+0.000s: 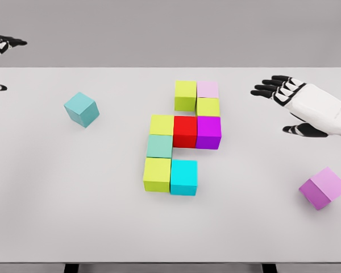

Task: Assemble the squares on the desktop into the number 2

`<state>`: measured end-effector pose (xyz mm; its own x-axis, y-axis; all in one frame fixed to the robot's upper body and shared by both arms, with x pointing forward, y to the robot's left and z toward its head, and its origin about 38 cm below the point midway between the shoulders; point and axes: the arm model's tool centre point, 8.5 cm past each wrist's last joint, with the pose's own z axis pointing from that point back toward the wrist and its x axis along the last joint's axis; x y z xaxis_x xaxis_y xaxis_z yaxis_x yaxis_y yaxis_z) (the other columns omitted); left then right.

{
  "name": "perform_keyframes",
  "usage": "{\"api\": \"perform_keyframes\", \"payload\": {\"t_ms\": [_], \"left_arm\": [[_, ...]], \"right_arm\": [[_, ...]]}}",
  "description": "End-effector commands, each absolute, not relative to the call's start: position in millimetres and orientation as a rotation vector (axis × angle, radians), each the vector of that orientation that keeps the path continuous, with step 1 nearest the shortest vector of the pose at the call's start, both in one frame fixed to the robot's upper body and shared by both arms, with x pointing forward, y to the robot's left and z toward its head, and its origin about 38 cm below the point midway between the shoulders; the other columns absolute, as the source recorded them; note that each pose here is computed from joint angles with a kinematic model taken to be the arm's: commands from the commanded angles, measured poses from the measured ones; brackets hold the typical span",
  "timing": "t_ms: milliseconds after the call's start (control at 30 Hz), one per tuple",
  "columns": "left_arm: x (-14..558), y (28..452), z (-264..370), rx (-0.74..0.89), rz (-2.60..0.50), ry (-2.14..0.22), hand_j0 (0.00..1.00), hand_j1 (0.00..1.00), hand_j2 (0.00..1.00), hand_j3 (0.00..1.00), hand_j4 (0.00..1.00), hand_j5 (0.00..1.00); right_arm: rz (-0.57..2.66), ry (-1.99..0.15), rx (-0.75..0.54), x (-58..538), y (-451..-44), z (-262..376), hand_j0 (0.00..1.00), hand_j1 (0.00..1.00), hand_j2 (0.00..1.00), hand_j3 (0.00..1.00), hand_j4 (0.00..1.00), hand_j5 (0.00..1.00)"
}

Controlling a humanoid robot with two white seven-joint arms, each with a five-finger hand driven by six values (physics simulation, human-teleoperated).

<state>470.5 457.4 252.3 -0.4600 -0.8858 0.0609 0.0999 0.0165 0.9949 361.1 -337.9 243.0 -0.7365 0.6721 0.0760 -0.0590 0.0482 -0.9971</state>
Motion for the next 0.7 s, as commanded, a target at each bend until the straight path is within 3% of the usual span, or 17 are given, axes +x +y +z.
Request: {"api": "perform_keyframes", "payload": {"t_ms": [0, 133, 333, 467, 667], "left_arm": [[471, 439, 250, 0.832, -1.645, -1.493, 1.0, 1.0, 1.0, 1.0, 1.0, 1.0], [469, 411, 244, 0.832, -1.768, -1.496, 1.0, 1.0, 1.0, 1.0, 1.0, 1.0], [469, 411, 242, 0.831, -1.774, -1.49, 1.0, 1.0, 1.0, 1.0, 1.0, 1.0], [471, 407, 236, 0.829, -1.788, -1.479, 1.0, 1.0, 1.0, 1.0, 1.0, 1.0], [469, 391, 211, 0.763, -1.875, -1.428, 1.0, 1.0, 1.0, 1.0, 1.0, 1.0]], "right_arm": [[1.751, -1.778, -0.627, 361, -341, 246, 1.0, 1.0, 1.0, 1.0, 1.0, 1.0], [1.761, -1.766, -0.62, 361, -340, 242, 1.0, 1.0, 1.0, 1.0, 1.0, 1.0], [1.789, -1.706, -0.6, 362, -366, 258, 1.0, 1.0, 1.0, 1.0, 1.0, 1.0], [2.031, -1.517, -0.663, 370, -378, 293, 1.0, 1.0, 1.0, 1.0, 1.0, 1.0], [2.283, -1.262, -0.631, 349, -382, 292, 1.0, 1.0, 1.0, 1.0, 1.0, 1.0]]}}
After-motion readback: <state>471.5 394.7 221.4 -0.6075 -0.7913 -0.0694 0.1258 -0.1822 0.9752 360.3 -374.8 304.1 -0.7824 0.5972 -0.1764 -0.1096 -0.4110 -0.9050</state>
